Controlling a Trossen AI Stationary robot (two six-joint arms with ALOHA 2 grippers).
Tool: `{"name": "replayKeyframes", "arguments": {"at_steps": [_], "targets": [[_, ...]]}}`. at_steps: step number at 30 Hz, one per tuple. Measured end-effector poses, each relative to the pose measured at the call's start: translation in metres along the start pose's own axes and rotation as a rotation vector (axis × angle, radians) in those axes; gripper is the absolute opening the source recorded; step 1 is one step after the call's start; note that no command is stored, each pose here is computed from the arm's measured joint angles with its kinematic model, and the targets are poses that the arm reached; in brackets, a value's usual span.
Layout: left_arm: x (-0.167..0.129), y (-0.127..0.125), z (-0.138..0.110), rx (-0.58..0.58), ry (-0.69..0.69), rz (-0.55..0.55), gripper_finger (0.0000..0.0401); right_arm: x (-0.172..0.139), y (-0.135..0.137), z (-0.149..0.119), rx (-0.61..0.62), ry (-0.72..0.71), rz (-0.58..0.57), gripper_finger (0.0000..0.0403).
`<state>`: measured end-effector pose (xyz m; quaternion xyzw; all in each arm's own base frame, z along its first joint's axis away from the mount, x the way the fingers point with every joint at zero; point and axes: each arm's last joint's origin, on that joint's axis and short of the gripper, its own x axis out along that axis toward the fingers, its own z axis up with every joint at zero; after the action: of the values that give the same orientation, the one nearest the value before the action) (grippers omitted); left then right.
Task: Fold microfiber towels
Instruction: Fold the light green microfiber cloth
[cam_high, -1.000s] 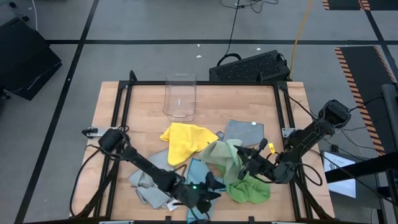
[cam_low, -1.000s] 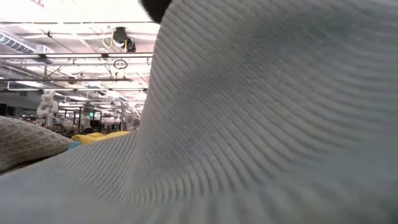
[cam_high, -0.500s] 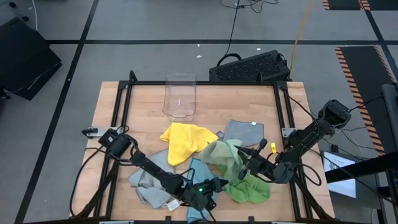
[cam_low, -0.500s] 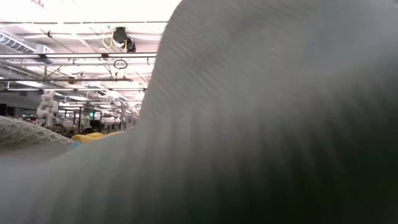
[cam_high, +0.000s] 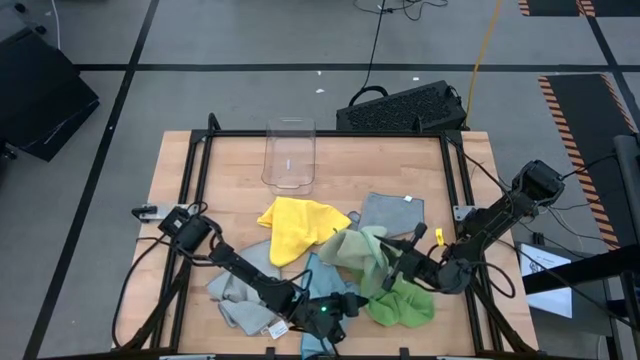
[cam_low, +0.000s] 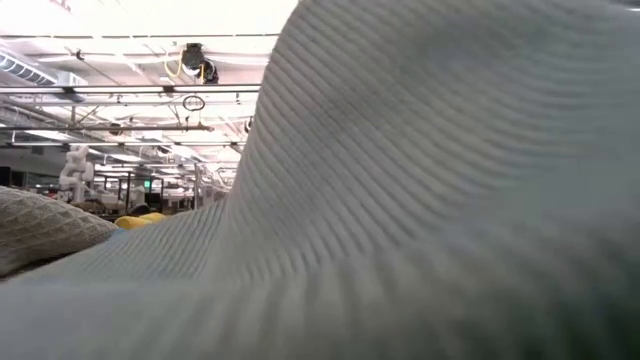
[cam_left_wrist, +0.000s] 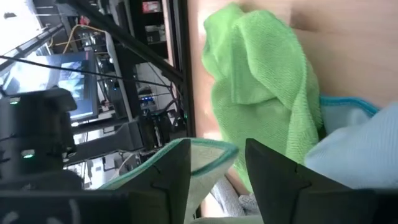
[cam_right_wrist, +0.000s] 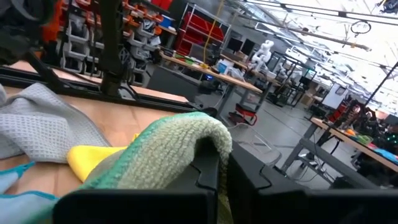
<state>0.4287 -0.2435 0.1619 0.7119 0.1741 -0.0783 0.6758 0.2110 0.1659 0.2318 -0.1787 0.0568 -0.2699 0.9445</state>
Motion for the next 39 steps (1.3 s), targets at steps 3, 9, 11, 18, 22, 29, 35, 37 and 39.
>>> {"name": "replayKeyframes", "arguments": {"at_steps": [3,9,11,18,22,29,35,37,39], "targets": [[0.003,0.001,-0.004,-0.003,-0.005,-0.003,0.0154,0.000,0.000,0.000,0.008,0.001,-0.002,0.0009],[0.007,0.002,-0.009,-0.017,-0.022,-0.010,0.0130,0.001,0.000,0.000,0.009,0.002,-0.005,0.0009],[0.008,0.002,-0.010,-0.017,-0.024,-0.012,0.0109,0.001,0.000,-0.001,0.016,0.003,-0.004,0.0009],[0.009,0.002,-0.011,-0.119,-0.042,-0.018,0.0010,0.001,0.002,-0.002,0.013,-0.004,0.043,0.0009],[0.005,0.003,-0.008,-0.147,0.011,0.004,0.0013,0.000,0.003,-0.004,0.006,0.001,0.053,0.0009],[-0.021,0.025,0.002,-0.273,0.088,0.103,0.0008,-0.005,0.005,-0.007,0.008,0.006,0.081,0.0027],[-0.046,0.045,-0.001,-0.441,0.210,0.160,0.0007,-0.006,0.008,-0.007,0.059,-0.010,0.182,0.0078],[-0.053,0.047,-0.004,-0.472,0.232,0.137,0.0007,-0.006,0.009,-0.007,0.054,-0.014,0.208,0.0093],[-0.059,0.046,-0.007,-0.491,0.251,0.097,0.0004,-0.007,0.010,-0.009,0.037,-0.013,0.234,0.0105]]}}
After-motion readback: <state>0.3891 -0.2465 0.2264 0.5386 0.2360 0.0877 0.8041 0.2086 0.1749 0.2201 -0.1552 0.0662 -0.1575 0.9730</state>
